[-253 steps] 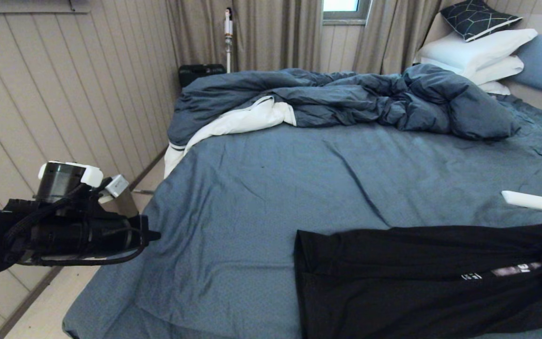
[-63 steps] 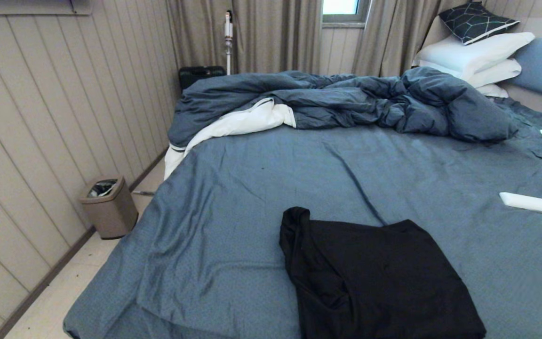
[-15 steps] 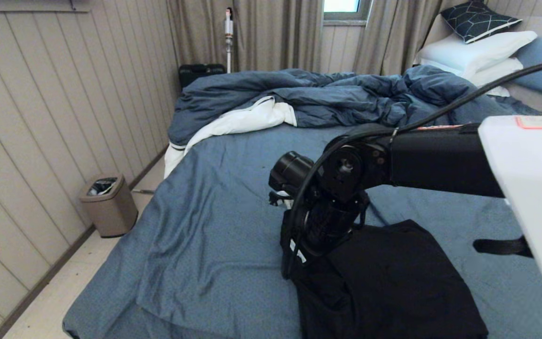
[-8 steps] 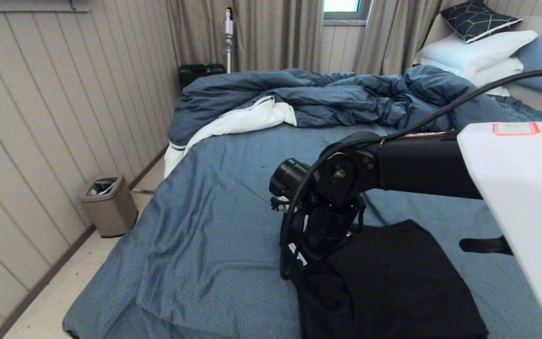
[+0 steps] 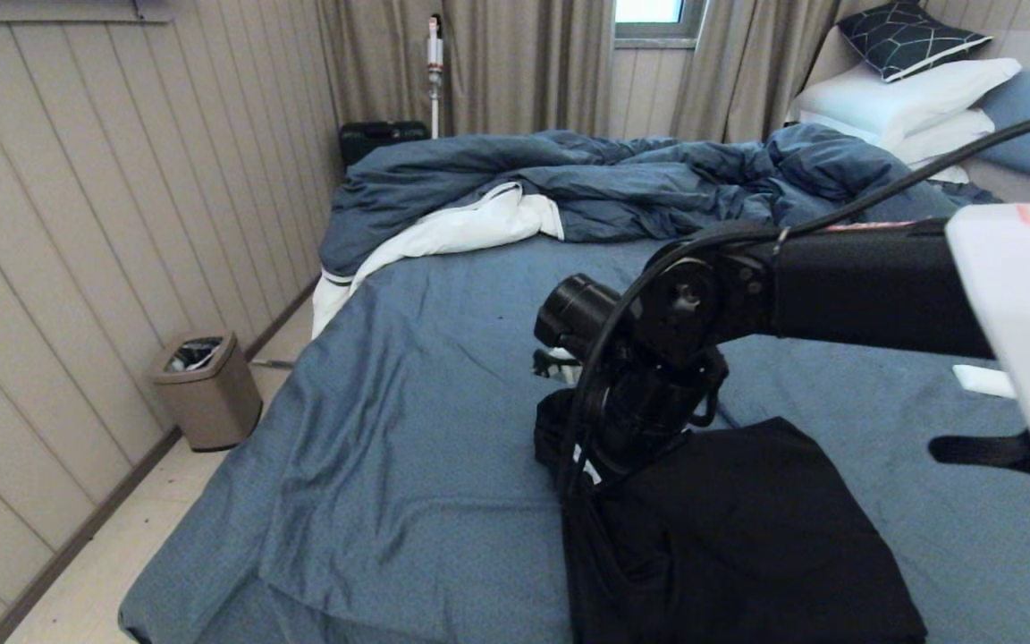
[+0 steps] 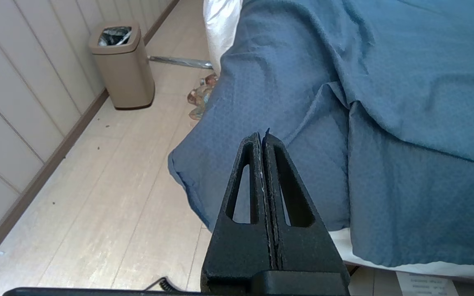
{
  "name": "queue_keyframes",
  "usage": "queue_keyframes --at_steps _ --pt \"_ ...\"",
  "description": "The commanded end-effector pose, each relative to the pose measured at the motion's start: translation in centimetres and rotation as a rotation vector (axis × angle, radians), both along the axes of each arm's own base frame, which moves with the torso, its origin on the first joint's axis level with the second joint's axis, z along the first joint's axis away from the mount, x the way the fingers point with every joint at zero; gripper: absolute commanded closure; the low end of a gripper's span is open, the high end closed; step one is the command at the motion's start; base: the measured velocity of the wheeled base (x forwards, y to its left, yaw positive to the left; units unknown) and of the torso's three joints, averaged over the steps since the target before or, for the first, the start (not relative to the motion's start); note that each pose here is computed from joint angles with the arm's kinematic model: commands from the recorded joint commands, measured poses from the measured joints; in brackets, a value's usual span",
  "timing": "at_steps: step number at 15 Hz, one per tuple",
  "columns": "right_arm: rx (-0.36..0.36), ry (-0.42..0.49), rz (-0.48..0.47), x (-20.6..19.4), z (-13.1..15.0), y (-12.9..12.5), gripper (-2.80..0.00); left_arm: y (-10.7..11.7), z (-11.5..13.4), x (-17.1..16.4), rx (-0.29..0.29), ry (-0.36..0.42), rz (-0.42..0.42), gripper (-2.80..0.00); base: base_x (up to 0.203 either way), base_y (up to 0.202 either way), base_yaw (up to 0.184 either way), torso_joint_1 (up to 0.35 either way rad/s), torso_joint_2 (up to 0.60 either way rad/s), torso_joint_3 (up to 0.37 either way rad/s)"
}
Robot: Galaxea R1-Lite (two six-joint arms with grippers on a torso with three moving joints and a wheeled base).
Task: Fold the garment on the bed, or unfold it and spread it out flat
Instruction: Unford the black T-shirt
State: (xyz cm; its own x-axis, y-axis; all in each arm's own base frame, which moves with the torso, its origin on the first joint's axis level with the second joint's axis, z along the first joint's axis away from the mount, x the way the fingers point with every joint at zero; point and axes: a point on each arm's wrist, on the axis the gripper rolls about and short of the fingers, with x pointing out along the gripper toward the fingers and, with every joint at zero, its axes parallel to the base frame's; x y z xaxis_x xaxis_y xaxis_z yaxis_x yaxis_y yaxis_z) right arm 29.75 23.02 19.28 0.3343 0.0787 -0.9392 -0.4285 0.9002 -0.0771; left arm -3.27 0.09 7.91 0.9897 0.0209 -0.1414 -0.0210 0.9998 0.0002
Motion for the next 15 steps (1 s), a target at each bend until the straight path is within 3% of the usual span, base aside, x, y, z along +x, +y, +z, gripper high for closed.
queue_keyframes --at_steps 1,4,7,12,15 --pt "0.048 -0.064 -0.045 -0.6 3.2 -2.5 0.00 0.0 0.0 0.0 -0.001 0.002 0.001 0.00 0.000 0.000 0.000 0.000 0.00 0.000" --pt "0.085 -0.137 -0.185 -0.9 6.6 -8.6 0.00 0.0 0.0 0.0 -0.001 0.002 0.001 0.00 0.000 0.000 0.000 0.000 0.00 0.000" --pt "0.053 -0.162 -0.335 -1.3 7.7 -16.0 0.00 0.0 0.0 0.0 -0.001 0.002 0.001 0.00 0.000 0.000 0.000 0.000 0.00 0.000" --pt "0.039 -0.189 -0.529 -1.6 7.0 -27.1 0.00 0.0 0.0 0.0 -0.001 0.003 0.001 0.00 0.000 0.000 0.000 0.000 0.00 0.000" --pt "-0.007 -0.210 -0.623 -1.5 4.7 -33.3 0.00 0.0 0.0 0.0 -0.001 0.004 0.001 0.00 0.000 0.000 0.000 0.000 0.00 0.000"
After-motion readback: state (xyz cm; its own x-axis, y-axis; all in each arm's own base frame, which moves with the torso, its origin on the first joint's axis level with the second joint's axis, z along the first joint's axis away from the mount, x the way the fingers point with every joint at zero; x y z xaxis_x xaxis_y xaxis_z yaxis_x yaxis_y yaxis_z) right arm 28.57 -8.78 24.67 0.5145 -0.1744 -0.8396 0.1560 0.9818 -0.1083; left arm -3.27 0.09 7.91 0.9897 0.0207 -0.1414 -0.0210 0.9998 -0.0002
